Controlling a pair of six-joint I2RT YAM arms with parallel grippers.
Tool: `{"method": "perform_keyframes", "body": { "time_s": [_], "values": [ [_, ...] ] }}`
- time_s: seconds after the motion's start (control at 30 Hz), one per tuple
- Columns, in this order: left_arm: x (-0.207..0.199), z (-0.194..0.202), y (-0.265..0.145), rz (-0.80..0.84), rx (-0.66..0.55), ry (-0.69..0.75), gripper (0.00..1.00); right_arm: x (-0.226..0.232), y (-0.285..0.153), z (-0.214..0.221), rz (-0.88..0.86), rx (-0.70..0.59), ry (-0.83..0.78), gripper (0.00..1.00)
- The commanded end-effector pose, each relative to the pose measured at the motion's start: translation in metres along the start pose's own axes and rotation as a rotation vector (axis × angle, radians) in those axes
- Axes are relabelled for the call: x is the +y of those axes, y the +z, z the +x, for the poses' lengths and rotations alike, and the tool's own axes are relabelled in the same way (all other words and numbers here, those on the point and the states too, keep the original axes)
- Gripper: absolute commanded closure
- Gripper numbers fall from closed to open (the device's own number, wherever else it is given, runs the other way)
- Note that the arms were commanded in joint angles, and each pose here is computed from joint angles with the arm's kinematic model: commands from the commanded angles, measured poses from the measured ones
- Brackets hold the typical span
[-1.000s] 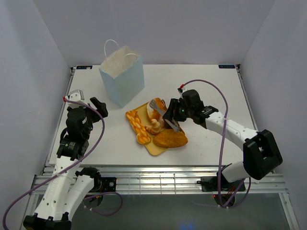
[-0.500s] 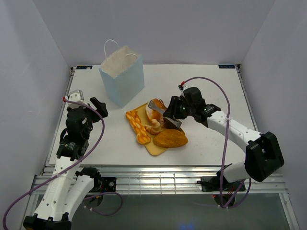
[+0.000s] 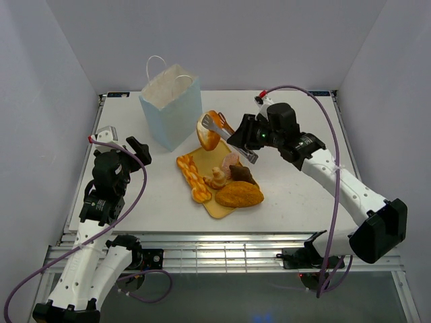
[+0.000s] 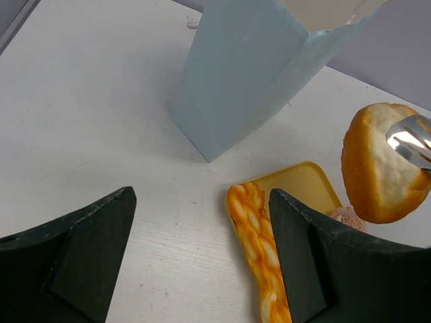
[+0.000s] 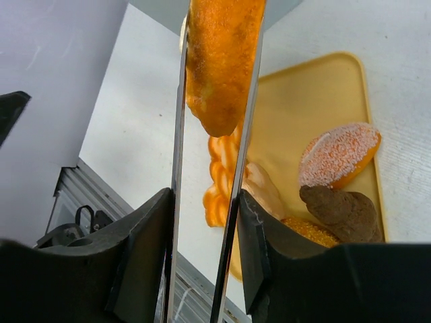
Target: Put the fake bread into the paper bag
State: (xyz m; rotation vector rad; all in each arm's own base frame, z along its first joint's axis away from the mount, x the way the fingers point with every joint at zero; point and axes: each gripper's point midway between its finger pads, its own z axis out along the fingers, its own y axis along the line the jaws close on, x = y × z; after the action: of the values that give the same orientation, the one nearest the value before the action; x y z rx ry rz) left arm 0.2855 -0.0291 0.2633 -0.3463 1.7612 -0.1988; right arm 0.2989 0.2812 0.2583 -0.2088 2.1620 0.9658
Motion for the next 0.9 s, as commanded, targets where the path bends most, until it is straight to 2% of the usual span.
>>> {"method": "perform_keyframes", "body": {
  "time_s": [0.0,0.23,0.43,0.87],
  "values": [
    [0.001,-0.01,-0.003,-0.003,-0.033,-0.001,0.1,0.05,-0.034,-0.056,-0.121,-0.132,-0.087,0.74],
    [0.0,-0.009,-0.003,-0.001,-0.031,-0.001,0.1,0.102,-0.07,-0.114,-0.21,-0.245,-0.16,0.74],
    [0.0,-0.009,-0.002,-0.003,-0.029,0.0,0.1,0.133,-0.081,-0.144,-0.286,-0.284,-0.192,0.74],
    [0.0,-0.003,0.002,-0.003,-0.004,0.002,0.1,0.171,-0.041,-0.186,-0.432,-0.301,-0.207,0.74]
  ]
}}
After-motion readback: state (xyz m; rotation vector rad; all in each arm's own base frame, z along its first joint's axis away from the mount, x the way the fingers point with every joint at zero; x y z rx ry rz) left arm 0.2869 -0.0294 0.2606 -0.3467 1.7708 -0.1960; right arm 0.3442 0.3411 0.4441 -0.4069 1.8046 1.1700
